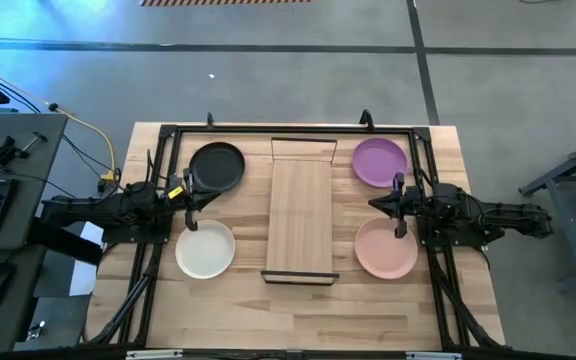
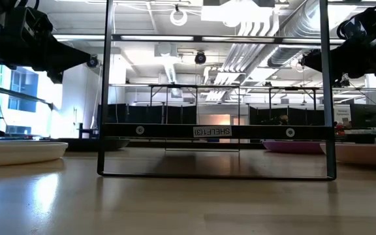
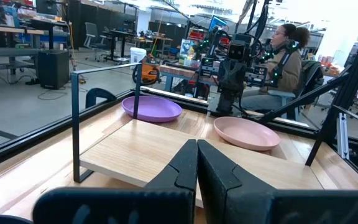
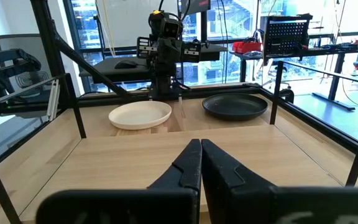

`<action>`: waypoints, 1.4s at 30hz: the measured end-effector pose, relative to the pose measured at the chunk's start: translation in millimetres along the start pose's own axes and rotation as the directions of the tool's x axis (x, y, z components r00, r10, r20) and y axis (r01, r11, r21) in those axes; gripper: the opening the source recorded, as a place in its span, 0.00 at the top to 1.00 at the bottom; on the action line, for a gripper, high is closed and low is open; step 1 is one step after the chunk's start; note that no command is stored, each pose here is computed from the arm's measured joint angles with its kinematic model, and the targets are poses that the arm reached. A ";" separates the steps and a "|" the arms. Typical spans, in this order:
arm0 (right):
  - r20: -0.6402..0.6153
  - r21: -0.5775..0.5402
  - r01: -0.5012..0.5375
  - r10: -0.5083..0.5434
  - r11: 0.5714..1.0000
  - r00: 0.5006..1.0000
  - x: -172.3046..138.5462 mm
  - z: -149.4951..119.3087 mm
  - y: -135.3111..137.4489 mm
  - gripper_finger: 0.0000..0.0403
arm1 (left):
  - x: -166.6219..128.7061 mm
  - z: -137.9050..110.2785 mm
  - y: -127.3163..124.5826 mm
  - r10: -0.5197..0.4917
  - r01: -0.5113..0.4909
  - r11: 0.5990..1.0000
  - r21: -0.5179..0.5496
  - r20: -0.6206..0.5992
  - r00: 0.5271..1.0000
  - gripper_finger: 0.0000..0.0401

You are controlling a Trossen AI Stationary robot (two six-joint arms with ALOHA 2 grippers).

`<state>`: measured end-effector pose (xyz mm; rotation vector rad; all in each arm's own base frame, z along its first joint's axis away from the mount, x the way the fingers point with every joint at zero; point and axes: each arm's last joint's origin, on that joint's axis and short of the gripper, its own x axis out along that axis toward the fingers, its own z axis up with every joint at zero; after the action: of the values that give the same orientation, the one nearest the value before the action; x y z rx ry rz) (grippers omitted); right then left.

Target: Place and stack plates onto a shelf

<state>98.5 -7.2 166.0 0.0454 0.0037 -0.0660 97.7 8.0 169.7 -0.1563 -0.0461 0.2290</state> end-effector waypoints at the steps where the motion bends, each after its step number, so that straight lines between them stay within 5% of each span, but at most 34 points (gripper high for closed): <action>1: 0.000 0.000 0.000 0.000 1.000 1.000 0.0 -0.1 0.0 1.00 | 0.0 0.1 0.0 0.000 0.000 1.000 0.000 0.001 1.000 1.00; 14: 0.009 0.008 -0.001 0.000 1.000 1.000 0.0 0.8 0.0 1.00 | 0.0 0.1 0.0 0.000 0.000 1.000 0.000 0.000 1.000 1.00; 17: 0.178 0.160 -0.037 0.008 0.986 0.984 -1.5 17.1 0.8 1.00 | 0.0 0.0 0.0 0.000 0.000 1.000 0.000 0.000 1.000 1.00; 21: 0.534 0.369 -0.176 -0.053 0.912 0.844 -14.9 51.4 0.2 1.00 | 0.0 0.1 0.0 0.000 0.000 1.000 0.000 0.000 1.000 1.00; 24: 0.646 0.446 -0.141 -0.209 0.884 0.734 -24.2 62.8 -4.0 1.00 | 0.0 -0.1 0.0 0.000 0.000 1.000 0.000 0.000 1.000 1.00; 30: 0.598 0.634 -0.048 -0.450 0.772 0.663 -26.3 63.2 -10.9 1.00 | 0.0 0.0 0.0 0.000 0.000 1.000 0.000 0.000 1.000 1.00; 37: 0.549 0.686 0.079 -0.586 0.723 0.595 -24.5 90.4 -15.0 1.00 | 0.0 0.1 0.0 0.000 0.000 1.000 0.000 0.001 1.000 1.00; 39: 0.549 0.663 0.116 -0.586 0.739 0.596 -20.7 106.8 -15.8 1.00 | 0.0 0.0 0.0 0.000 0.000 1.000 0.000 0.000 1.000 1.00; 42: 0.489 0.577 0.244 -0.569 0.779 0.661 -6.5 127.8 -17.4 1.00 | 0.0 0.0 0.0 0.000 0.000 1.000 0.000 0.000 1.000 1.00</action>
<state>91.1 -30.0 292.8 0.5160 -0.7152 -0.5620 97.7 8.0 169.7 -0.1560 -0.0461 0.2292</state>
